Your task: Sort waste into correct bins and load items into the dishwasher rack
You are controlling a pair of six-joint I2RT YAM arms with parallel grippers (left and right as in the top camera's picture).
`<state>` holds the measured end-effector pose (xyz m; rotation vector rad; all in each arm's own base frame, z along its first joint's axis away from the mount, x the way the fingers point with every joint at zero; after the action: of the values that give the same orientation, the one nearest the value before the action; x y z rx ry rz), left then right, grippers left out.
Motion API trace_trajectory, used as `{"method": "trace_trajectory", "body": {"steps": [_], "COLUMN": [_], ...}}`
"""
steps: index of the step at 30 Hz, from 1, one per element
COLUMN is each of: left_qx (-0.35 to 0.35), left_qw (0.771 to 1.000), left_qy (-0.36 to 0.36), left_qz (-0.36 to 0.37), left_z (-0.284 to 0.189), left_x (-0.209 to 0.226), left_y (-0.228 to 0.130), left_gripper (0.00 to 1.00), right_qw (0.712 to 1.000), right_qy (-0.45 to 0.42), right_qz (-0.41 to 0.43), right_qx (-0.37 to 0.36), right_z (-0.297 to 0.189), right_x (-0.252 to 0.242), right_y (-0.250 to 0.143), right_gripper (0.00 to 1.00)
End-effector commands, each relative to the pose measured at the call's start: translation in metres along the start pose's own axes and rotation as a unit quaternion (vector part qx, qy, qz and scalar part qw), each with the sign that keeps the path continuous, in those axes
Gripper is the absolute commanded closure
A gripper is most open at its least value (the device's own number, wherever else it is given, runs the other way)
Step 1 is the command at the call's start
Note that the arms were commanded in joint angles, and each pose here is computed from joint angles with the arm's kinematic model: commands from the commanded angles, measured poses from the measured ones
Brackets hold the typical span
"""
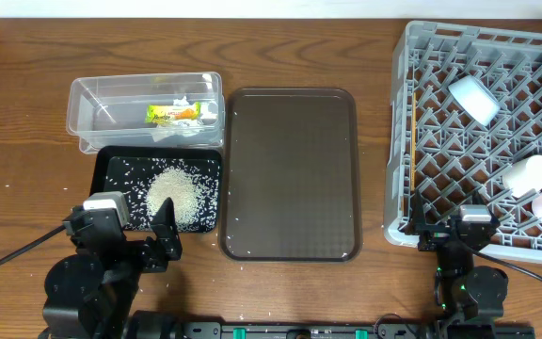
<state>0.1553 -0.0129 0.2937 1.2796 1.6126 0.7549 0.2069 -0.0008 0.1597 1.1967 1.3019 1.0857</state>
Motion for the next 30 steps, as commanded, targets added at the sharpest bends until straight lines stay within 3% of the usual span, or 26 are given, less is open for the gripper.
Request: {"method": "trace_trajectory", "body": {"steps": [1, 8, 17, 24, 30], "left_qx": [0.004, 0.021, -0.087, -0.191, -0.170], "left_qw": [1.000, 0.999, 0.996, 0.982, 0.985], "left_qy": [0.015, 0.041, 0.017, 0.004, 0.018], "left_qz": [0.014, 0.003, -0.001, 0.000, -0.001], "left_z": [-0.001, 0.018, 0.072, 0.096, 0.100], "left_x": [0.005, 0.019, 0.039, 0.048, 0.053], "left_y": [-0.002, -0.027, -0.074, -0.085, -0.095], "left_gripper": [0.11, 0.11, 0.11, 0.11, 0.11], "right_qw": [1.000, 1.000, 1.000, 1.000, 1.000], "right_qy": [-0.014, -0.014, -0.014, -0.014, -0.014], "right_qz": [-0.005, -0.005, -0.005, -0.005, -0.005], "right_qx": [0.001, 0.001, 0.001, 0.001, 0.001], "right_z": [0.000, 0.000, 0.000, 0.000, 0.000], "right_x": [-0.005, -0.005, -0.005, -0.005, -0.005], "right_y": [-0.001, -0.001, -0.001, -0.001, -0.001], "right_gripper": [0.01, 0.01, 0.01, 0.01, 0.01]}}
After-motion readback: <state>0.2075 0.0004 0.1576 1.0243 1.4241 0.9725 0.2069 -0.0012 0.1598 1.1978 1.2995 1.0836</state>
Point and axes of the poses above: each gripper's point midway between its finger pads, its own z axis out along the fingers, its own x axis along the line the jaws close on, y = z × x, the point moved 4 cm from there along -z, back along the fingers, and after that the axes turned 5 degrees about -z, right-handed, at the moved point
